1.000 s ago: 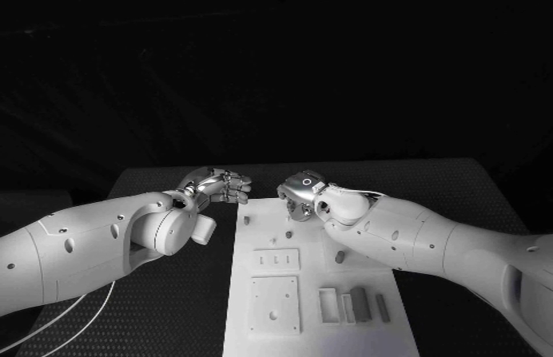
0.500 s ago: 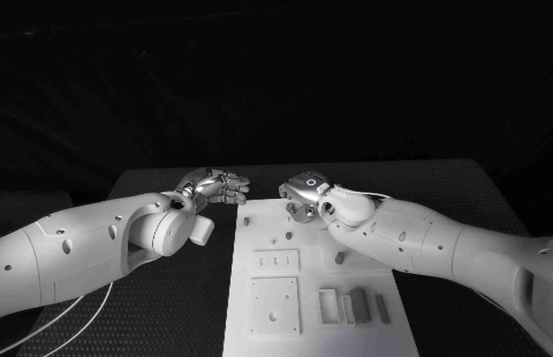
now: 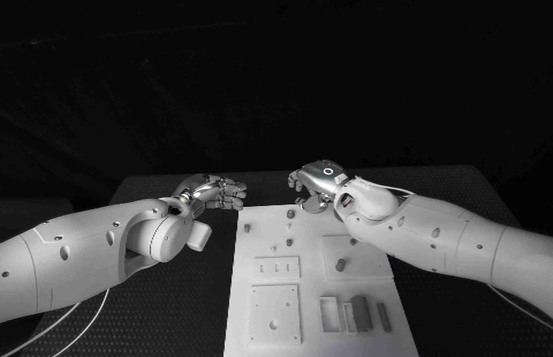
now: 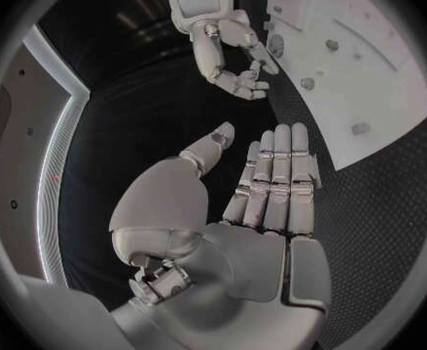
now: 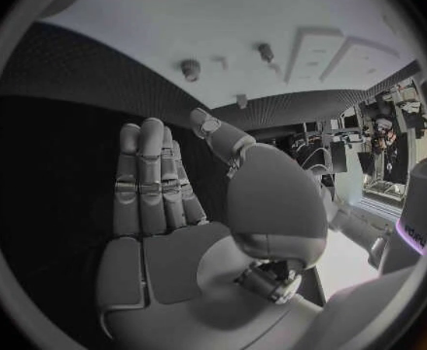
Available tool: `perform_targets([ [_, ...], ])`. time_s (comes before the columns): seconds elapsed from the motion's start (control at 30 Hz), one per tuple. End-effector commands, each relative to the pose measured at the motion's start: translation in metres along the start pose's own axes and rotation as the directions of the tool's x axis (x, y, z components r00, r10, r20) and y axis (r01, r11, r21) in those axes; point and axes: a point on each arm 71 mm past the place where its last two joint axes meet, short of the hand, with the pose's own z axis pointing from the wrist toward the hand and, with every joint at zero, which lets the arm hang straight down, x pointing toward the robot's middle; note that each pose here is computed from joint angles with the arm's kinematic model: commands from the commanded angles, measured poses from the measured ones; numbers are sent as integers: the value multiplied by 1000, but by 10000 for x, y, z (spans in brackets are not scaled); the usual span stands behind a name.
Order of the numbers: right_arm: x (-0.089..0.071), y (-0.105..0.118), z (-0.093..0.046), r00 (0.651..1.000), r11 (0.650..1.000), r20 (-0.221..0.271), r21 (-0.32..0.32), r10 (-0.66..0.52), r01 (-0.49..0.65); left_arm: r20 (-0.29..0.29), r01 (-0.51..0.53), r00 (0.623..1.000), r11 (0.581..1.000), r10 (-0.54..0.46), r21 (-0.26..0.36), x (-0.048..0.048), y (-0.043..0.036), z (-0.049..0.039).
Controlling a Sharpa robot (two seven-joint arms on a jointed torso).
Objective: Assemble the parts on the task board
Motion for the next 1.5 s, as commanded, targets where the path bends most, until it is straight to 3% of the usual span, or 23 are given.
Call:
perform_targets([
  [0.03,-105,-123,-41,999,1000,-40,14,3,-2,-6,4,1000,1000,-4,13,13,-18,7],
  [0.13,-195,-327,-99,993,999,-112,43,-27,32,-2,3,1000,1000,-3,12,0,-15,18],
  [0.3,-283,-584,-188,983,995,-180,90,-20,37,1,1,1000,1000,-1,10,-13,-11,41],
  [0.43,-225,-733,-267,965,989,-256,147,54,-16,-1,1,1000,1000,-1,11,-9,-7,49],
  [0.63,-173,-905,-351,951,977,-293,208,104,-43,-3,2,1000,1000,-2,7,-7,10,51],
  [0.9,20,-956,-439,923,971,-367,239,117,-28,-6,2,1000,1000,-2,6,9,16,64],
  [1.17,191,-905,-506,909,971,-395,235,136,-43,-3,2,1000,1000,-1,5,-4,21,65],
  [1.5,270,-878,-526,910,970,-389,237,146,-54,-5,2,1000,1000,-2,4,2,24,65],
])
